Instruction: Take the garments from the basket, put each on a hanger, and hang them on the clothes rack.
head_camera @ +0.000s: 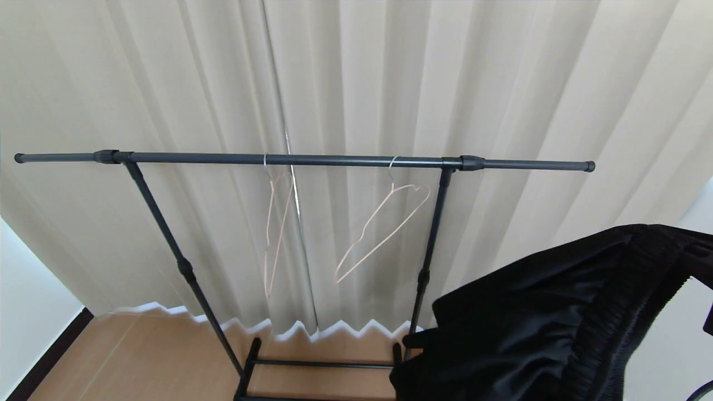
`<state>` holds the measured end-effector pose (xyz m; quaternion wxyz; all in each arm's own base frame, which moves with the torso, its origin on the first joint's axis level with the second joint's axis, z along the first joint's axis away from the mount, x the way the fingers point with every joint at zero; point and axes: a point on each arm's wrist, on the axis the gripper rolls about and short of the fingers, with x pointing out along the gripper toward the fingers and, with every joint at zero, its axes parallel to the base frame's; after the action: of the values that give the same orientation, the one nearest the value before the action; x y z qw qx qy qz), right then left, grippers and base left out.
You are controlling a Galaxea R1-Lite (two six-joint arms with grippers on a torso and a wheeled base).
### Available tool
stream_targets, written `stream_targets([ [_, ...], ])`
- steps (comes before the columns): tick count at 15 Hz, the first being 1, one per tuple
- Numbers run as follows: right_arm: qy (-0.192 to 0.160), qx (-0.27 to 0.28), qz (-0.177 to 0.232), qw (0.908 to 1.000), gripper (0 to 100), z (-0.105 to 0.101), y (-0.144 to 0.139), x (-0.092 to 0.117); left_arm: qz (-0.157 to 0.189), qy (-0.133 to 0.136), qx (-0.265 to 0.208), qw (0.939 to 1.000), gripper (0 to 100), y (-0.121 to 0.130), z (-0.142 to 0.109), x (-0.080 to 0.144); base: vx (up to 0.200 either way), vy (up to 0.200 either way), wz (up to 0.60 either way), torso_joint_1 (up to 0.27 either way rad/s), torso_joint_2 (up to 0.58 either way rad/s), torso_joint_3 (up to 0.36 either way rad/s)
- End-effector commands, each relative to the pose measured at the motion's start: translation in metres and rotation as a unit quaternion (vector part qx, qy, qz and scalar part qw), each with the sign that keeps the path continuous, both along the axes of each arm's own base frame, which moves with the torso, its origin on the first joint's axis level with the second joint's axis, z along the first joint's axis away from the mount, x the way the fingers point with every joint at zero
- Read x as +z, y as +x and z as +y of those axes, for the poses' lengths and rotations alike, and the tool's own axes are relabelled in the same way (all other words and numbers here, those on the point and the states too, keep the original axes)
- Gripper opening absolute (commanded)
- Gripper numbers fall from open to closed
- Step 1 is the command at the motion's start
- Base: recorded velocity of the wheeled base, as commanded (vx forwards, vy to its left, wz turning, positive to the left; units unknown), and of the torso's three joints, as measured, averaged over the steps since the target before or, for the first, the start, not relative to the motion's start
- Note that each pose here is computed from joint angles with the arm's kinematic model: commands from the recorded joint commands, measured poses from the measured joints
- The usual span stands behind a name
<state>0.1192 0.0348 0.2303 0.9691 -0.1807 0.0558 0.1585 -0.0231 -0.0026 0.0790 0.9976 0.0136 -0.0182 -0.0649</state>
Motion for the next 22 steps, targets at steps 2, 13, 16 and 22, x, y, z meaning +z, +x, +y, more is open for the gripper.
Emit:
stream_targets([
  [2,0.000,0.001,-0.001,1.0000,0,0.0001,0.0001,0.0003,0.000,0.001,0.000,1.0000,100,0.0000,0.0000,0.0000,0.000,0.200,0.00,-0.022,-0.01,0.012],
  [13,-0.024,0.005,-0.004,0.9997,0,0.0001,-0.0005,-0.0026,0.000,0.001,0.001,1.0000,100,0.0000,0.0001,0.0000,0.109,0.109,0.00,0.004,0.00,-0.001],
  [16,-0.022,0.008,-0.011,0.9997,0,-0.0007,-0.0043,-0.0007,0.000,0.001,0.001,1.0000,100,0.0000,0.0001,0.0000,0.000,0.000,0.00,0.000,0.00,0.000],
  [22,-0.020,0.008,-0.017,0.9996,0,-0.0010,-0.0064,0.0007,0.000,0.001,0.001,1.0000,100,0.0000,0.0001,0.0000,-0.100,0.000,-0.30,-0.001,0.00,0.002],
])
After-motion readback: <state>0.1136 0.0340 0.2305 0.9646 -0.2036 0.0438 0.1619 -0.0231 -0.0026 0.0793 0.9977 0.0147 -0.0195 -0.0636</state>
